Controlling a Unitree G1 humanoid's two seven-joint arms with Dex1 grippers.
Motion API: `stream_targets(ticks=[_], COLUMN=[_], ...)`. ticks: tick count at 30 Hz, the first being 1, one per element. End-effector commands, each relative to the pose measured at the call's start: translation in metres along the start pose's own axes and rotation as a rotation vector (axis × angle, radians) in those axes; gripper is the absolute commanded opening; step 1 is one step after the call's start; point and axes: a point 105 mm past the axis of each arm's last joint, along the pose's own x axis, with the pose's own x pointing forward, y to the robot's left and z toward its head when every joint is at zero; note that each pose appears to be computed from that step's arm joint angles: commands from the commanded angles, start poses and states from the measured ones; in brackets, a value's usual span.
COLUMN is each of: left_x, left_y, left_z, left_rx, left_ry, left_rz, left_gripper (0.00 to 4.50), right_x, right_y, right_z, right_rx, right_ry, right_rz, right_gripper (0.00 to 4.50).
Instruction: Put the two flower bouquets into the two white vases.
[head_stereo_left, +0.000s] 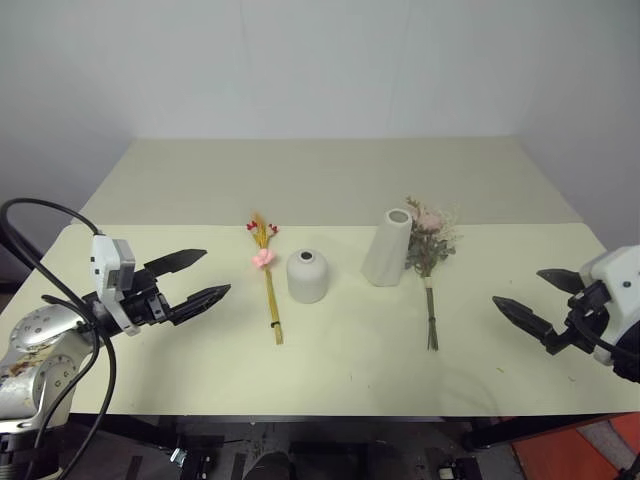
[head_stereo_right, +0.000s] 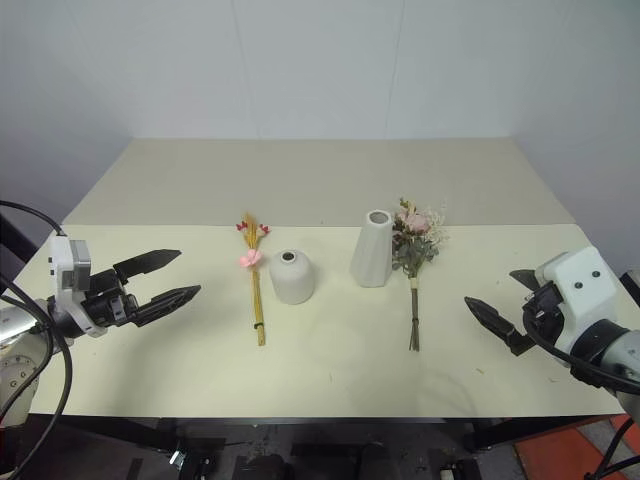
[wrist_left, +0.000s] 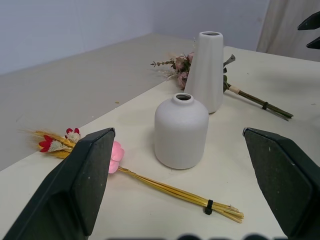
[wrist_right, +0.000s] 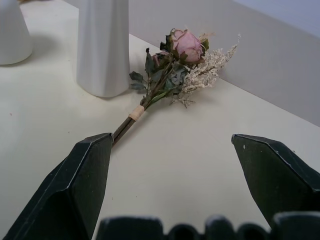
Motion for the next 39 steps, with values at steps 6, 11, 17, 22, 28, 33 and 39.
stream_targets(ticks=[6, 11, 17, 22, 28, 33, 39], left_x=[-0.002, -0.002, 0.009, 0.025, 0.039, 0.047, 0.047], left_y=[0.002, 0.003, -0.001, -0.001, 0.001, 0.004, -0.005], left_z=[0.009, 0.008, 0.01, 0.02, 0.029, 0.017, 0.011], left_rx=[0.044, 0.043, 0.094, 0.169, 0.216, 0.206, 0.192], left_ry=[-0.022, -0.021, 0.018, 0.03, 0.005, 0.013, 0.013], left_rz=[-0.006, -0.007, -0.062, -0.128, -0.179, -0.164, -0.185], left_gripper=[4.47, 4.47, 4.47, 4.47, 4.47, 4.47, 4.47], right_x=[-0.007, -0.003, 0.027, 0.06, 0.088, 0.11, 0.131], right_y=[-0.005, -0.005, 0.012, 0.013, 0.023, 0.028, 0.03], right_z=[0.01, 0.009, 0.015, 0.013, 0.004, 0.001, 0.0], right_rx=[-0.036, 0.017, 0.196, 0.284, 0.291, 0.3, 0.341], right_ry=[-0.019, 0.023, 0.18, 0.276, 0.366, 0.43, 0.473], right_rz=[-0.034, -0.062, 0.059, 0.006, 0.002, 0.004, 0.027], right_gripper=[4.47, 4.47, 4.47, 4.47, 4.47, 4.47, 4.47])
